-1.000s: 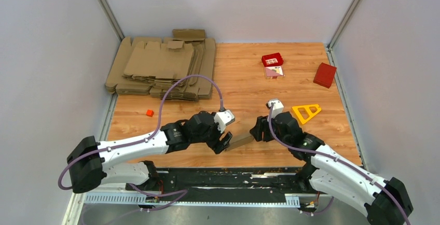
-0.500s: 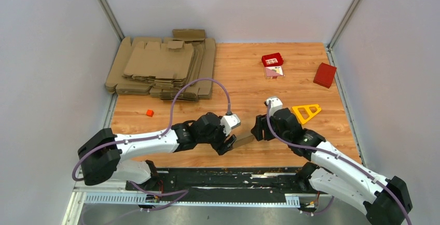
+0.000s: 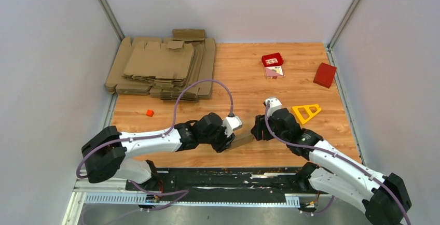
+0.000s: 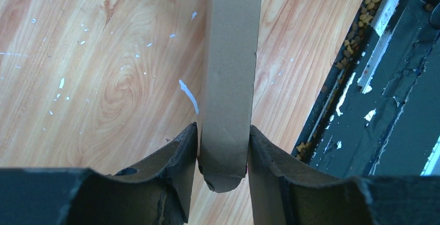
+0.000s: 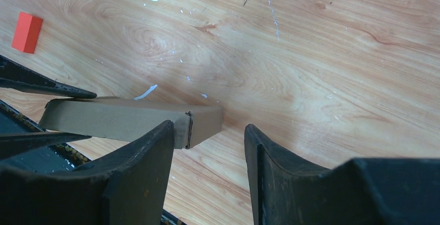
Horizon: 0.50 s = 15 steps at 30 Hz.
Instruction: Fold the paper box
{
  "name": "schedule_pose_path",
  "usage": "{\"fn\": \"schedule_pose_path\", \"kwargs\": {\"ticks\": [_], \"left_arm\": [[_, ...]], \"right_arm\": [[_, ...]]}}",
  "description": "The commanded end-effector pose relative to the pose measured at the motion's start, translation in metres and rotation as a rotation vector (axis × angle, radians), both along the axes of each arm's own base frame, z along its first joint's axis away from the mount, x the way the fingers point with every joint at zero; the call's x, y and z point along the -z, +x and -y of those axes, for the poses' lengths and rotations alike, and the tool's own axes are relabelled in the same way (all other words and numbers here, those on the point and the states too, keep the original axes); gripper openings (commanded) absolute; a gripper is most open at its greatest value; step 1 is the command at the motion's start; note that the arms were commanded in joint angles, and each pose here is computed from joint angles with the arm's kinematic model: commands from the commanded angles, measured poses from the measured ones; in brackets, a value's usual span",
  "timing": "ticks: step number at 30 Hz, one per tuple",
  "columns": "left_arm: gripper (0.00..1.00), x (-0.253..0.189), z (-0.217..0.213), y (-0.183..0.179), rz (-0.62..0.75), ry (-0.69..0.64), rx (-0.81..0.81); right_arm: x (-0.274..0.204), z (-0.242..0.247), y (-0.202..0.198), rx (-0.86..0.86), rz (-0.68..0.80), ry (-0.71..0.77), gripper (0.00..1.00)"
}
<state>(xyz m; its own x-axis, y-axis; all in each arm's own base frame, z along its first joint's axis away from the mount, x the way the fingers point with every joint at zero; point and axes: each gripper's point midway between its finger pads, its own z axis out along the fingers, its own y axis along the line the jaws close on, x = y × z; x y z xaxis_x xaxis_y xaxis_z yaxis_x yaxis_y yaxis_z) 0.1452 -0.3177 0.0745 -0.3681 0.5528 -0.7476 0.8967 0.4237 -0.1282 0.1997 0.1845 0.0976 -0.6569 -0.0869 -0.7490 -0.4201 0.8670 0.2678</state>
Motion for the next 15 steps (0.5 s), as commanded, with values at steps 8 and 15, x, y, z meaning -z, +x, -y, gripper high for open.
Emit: {"fn": "schedule_pose_path", "kwargs": {"ticks": [8,15], "left_arm": [[0.46,-0.008,-0.003,0.024,0.086,0.035,-0.079],[0.46,-0.006,-0.008,0.031,0.126,0.077,-0.086]], "right_arm": [[0.043,0.015,-0.015,0.063,-0.131,-0.064,0.45],[0.041,0.011,-0.022,0.044,-0.139,-0.022,0.43]]}}
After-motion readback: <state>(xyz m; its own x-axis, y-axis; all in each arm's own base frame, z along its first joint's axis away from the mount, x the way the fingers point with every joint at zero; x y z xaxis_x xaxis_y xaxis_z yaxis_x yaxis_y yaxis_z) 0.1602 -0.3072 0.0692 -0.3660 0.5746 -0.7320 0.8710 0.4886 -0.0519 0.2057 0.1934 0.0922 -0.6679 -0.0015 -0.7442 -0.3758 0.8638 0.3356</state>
